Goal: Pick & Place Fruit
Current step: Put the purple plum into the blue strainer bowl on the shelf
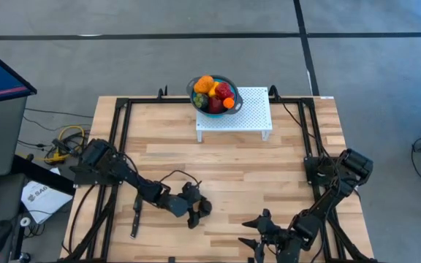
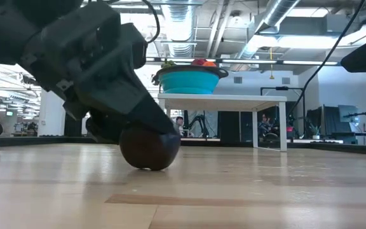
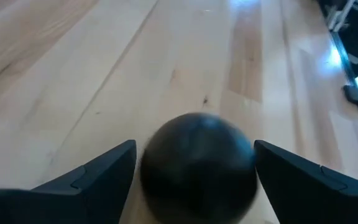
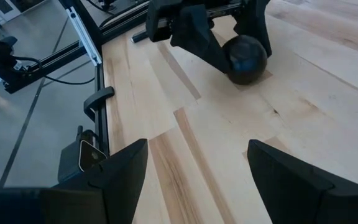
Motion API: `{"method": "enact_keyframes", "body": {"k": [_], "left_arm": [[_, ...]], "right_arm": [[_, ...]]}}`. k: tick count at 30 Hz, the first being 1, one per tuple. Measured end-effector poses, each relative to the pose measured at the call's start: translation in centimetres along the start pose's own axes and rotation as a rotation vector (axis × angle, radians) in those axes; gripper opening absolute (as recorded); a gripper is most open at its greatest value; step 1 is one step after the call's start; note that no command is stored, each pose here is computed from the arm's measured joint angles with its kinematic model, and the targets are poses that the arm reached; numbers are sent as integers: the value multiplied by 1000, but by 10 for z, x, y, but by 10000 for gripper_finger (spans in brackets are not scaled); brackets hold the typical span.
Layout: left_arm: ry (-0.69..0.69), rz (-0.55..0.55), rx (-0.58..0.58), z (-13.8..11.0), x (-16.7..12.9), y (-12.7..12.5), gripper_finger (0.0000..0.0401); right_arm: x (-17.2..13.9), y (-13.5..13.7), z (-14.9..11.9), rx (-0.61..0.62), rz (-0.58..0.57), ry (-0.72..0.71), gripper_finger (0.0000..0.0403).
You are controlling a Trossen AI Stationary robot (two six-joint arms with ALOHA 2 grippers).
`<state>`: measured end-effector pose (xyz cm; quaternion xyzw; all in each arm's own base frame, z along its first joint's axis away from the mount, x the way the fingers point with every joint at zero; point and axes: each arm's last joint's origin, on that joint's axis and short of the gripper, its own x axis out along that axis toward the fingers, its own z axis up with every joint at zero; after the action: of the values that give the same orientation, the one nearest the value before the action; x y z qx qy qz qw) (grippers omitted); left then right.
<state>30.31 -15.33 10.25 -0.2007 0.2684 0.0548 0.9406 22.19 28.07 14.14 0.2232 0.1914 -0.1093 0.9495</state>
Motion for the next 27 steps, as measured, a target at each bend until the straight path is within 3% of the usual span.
{"method": "enact_keyframes", "body": {"k": [15,21,27], "left_arm": [[-100,3,23,-4,-7,-14,239],[-337,63,119,6,-16,-29,260],[-618,166,293,40,-25,-32,256]], "right_arm": [[6,-2,4,-15,-17,-7,270],[14,-7,10,-49,-48,-18,270],[32,-16,23,-103,-106,-37,270]]}}
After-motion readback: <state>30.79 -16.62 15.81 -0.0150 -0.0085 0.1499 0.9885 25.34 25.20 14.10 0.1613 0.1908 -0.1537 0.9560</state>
